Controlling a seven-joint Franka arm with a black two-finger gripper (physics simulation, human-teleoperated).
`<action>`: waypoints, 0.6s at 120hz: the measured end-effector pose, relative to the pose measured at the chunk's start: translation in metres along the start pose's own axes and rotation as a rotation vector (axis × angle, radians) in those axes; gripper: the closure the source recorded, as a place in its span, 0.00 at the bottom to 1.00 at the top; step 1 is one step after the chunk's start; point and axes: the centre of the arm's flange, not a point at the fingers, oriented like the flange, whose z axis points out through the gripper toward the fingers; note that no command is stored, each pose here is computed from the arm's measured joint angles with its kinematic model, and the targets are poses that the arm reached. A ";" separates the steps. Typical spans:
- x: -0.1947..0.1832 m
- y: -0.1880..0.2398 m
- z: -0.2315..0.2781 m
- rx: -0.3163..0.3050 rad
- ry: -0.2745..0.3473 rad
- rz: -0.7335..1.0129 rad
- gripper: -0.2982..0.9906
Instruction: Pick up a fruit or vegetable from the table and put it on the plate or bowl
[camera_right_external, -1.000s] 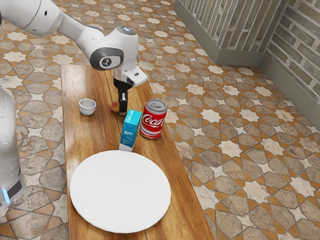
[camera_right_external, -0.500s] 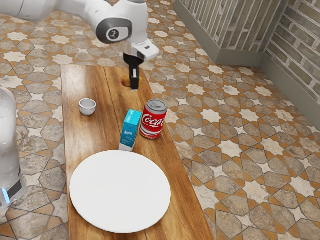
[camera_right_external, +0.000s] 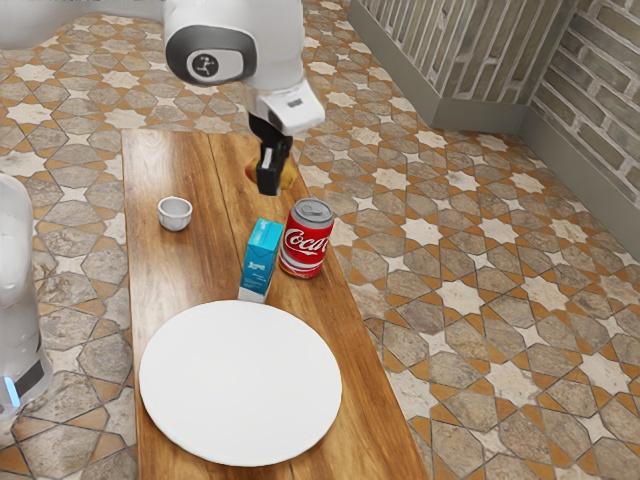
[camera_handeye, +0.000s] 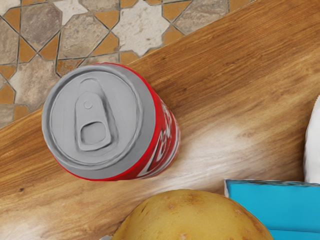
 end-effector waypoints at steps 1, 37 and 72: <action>0.001 0.002 0.000 0.000 -0.001 0.005 0.65; 0.030 0.076 0.005 -0.013 -0.029 0.143 0.65; 0.049 0.127 0.014 -0.018 -0.044 0.245 0.65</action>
